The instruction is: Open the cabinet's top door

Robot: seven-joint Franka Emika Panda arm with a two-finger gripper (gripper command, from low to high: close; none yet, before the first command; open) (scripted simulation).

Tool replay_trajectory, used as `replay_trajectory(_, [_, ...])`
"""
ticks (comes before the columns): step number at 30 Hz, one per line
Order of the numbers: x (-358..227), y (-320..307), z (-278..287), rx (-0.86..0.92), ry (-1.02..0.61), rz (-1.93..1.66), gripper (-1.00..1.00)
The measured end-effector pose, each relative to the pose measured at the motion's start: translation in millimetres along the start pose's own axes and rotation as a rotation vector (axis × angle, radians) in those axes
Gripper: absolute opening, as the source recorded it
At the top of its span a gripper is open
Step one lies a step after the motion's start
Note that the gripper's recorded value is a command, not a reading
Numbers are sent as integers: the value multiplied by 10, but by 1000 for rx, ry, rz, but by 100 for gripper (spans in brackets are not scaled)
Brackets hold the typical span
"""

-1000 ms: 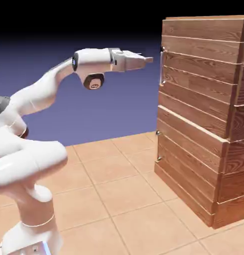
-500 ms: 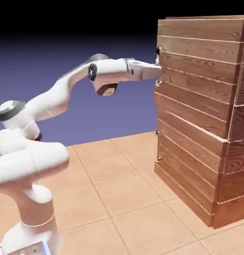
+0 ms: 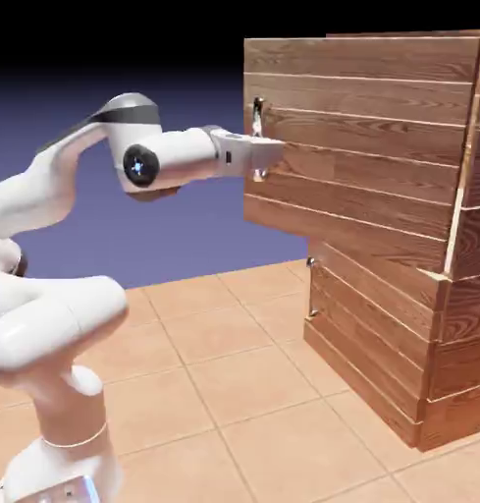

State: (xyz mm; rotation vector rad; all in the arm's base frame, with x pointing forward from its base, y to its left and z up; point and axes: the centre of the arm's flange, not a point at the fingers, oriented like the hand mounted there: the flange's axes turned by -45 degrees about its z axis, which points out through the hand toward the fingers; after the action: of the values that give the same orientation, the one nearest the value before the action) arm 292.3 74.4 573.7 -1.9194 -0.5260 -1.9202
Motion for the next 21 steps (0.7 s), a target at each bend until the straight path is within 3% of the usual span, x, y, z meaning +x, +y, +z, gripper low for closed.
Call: replay_trajectory(21, [1,1032,-1493,460,0,0,-100])
